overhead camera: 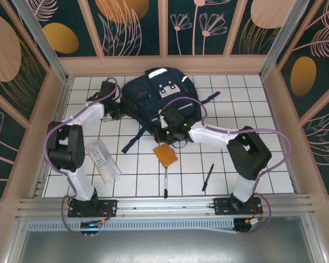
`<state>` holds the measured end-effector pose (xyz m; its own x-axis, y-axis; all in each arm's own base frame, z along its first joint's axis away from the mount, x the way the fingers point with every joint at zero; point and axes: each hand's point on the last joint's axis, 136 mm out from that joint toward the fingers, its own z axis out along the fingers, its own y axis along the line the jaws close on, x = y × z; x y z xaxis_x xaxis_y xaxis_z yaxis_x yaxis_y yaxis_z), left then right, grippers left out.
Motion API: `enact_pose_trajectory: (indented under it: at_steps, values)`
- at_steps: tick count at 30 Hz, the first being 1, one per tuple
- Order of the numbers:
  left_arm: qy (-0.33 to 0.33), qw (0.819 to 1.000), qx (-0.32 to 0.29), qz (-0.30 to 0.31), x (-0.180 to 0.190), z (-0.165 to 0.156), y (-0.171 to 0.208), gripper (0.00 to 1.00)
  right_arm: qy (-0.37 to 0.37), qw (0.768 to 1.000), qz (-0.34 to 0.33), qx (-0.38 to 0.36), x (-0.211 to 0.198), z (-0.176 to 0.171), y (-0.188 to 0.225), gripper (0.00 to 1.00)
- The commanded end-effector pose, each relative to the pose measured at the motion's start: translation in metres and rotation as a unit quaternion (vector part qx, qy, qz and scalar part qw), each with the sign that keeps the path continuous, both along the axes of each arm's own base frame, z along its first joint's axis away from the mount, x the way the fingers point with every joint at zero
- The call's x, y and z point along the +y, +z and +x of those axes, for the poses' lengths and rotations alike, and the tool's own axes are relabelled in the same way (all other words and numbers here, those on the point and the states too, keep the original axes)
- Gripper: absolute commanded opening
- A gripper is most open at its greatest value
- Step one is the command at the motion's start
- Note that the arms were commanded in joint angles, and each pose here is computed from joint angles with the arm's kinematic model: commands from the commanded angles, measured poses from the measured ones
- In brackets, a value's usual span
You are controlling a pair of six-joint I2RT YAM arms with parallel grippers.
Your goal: Pack the student bag
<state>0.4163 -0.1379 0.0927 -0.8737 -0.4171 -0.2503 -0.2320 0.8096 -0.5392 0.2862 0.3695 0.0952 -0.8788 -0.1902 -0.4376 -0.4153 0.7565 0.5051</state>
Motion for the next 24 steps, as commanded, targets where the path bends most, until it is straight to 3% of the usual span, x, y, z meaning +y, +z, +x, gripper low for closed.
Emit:
enact_pose_trajectory:
  at_steps: [1, 4, 16, 24]
  values:
    - [0.023, 0.997, 0.047, -0.057, -0.012, -0.046, -0.012, 0.66, 0.036, 0.998, 0.054, -0.013, 0.032, 0.000, 0.022, 0.00]
    - [0.041, 0.990, 0.050, -0.124, -0.029, -0.060, -0.012, 0.68, 0.058, 0.996, 0.064, -0.007, 0.043, -0.008, 0.018, 0.00]
    - [0.113, 0.976, 0.026, -0.184, -0.044, -0.056, 0.003, 0.70, 0.095, 0.994, 0.060, -0.003, 0.071, -0.031, -0.004, 0.00]
    - [0.153, 0.977, 0.013, -0.151, -0.023, -0.068, 0.018, 0.70, 0.086, 0.995, 0.053, -0.002, 0.066, -0.031, -0.013, 0.00]
